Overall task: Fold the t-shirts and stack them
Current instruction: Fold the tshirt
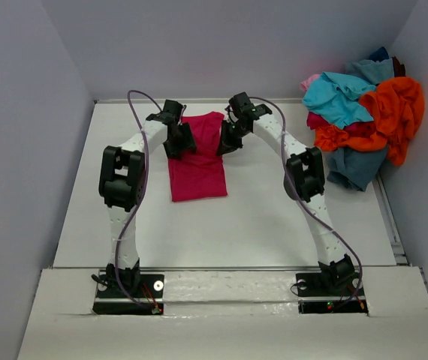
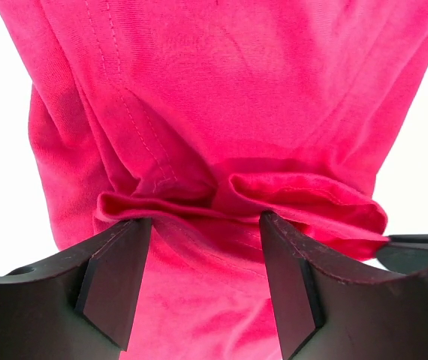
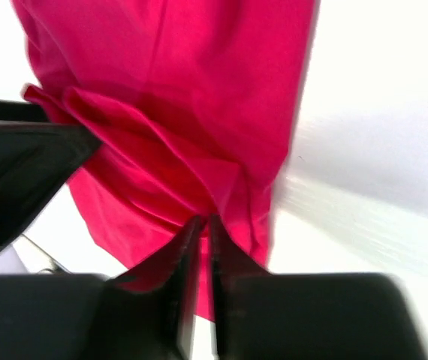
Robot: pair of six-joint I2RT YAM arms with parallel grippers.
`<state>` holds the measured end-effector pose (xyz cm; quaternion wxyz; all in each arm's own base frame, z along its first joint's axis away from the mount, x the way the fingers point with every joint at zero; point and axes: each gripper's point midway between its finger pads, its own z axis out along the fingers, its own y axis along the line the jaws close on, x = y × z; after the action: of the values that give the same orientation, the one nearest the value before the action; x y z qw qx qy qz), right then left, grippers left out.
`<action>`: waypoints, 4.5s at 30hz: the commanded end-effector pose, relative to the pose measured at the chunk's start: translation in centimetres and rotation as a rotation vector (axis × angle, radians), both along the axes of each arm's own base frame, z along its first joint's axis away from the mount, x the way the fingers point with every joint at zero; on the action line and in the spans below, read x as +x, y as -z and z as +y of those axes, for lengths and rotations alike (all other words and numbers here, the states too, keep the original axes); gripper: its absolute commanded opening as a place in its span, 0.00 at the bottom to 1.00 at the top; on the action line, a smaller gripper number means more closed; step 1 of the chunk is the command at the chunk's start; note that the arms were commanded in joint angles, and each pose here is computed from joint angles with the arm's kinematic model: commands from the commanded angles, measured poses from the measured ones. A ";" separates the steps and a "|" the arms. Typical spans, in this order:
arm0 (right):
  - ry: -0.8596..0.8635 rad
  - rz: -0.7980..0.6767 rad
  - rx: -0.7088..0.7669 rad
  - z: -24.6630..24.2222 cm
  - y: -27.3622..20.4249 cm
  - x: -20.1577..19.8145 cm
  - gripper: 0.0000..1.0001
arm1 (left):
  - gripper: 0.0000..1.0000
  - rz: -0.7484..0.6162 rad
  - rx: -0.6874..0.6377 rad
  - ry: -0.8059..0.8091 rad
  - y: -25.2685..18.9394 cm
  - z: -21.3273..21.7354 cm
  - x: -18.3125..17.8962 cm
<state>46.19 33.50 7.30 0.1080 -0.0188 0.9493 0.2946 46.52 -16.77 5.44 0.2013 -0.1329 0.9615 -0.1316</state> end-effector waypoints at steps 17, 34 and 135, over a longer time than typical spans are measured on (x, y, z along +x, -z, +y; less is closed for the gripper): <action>0.049 -0.110 0.099 -0.3 -2.2 4.3 0.56 | 0.70 -0.005 0.065 -0.066 -0.2 3.1 0.2; 0.020 -0.148 0.062 -2.6 -6.0 1.9 0.78 | 0.70 -0.130 0.058 -0.088 -4.2 4.2 1.3; -0.015 -0.230 0.000 1.6 -0.9 4.2 0.52 | 0.70 0.022 0.215 -0.034 0.1 4.5 1.8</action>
<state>49.12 35.61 5.52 0.1793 -0.0531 0.9393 0.2878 47.47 -13.28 3.90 0.1870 -0.1301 0.9732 -0.0326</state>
